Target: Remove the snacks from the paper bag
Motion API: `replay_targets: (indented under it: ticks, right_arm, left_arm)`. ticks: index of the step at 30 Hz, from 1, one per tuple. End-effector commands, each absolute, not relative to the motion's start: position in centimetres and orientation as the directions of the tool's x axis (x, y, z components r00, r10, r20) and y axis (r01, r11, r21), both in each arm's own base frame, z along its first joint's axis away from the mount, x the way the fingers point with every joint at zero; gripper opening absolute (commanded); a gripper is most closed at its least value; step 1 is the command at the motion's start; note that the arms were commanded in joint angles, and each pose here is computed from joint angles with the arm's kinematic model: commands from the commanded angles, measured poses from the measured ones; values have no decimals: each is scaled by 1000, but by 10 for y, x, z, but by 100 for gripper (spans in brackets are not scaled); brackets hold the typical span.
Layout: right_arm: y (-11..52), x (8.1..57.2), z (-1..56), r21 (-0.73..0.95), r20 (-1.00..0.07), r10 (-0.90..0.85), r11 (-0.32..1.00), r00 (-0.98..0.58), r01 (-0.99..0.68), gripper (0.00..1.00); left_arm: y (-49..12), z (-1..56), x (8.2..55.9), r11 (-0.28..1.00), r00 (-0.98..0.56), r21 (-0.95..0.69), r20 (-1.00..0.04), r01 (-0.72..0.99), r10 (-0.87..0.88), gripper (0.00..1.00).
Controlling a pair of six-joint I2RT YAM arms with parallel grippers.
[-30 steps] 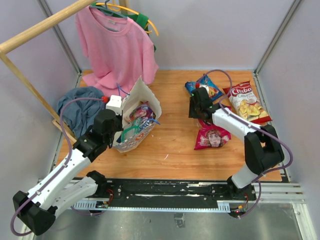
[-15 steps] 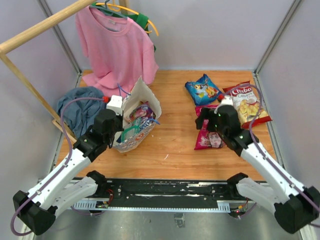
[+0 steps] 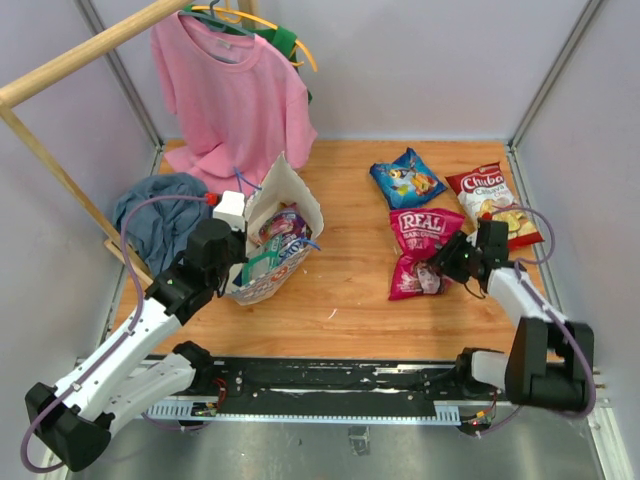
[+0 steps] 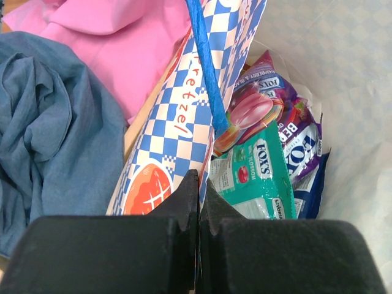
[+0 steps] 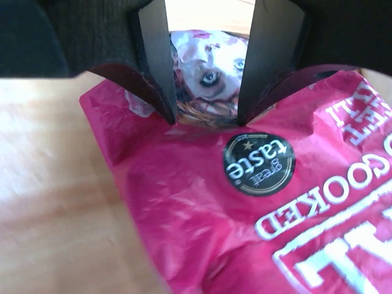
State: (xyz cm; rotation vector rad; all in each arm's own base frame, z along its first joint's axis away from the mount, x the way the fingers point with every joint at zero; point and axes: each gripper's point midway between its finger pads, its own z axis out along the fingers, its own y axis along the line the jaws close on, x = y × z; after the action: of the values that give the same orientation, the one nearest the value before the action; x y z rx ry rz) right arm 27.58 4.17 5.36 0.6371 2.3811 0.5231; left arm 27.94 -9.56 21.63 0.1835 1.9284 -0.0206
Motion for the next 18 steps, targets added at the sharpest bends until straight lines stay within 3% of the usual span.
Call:
replay_targets:
  ticks: [1, 7, 11, 13, 16, 18]
  right_arm:
    - [53, 313, 64, 574, -425, 538, 782, -728, 242, 44]
    - [61, 341, 93, 588, -438, 515, 784, -736, 199, 46]
    - [78, 343, 147, 509, -594, 424, 856, -684, 89, 48]
    - [88, 341, 166, 470, -647, 381, 881, -661, 48, 42]
    - [107, 339, 176, 458, -677, 345, 889, -651, -5, 18]
    - [119, 340, 169, 459, -670, 330, 888, -665, -21, 9]
  left_arm:
    - [-98, 216, 280, 988, -338, 48, -936, 144, 95, 1]
    - [-98, 214, 280, 988, -344, 53, -934, 143, 100, 1]
    - [-98, 214, 281, 988, -345, 57, -933, 143, 104, 0]
    - [-99, 214, 282, 988, -346, 57, -932, 145, 105, 1]
    - [-99, 213, 281, 988, -348, 55, -932, 148, 104, 0]
    - [-99, 213, 281, 987, -347, 55, -932, 148, 103, 1]
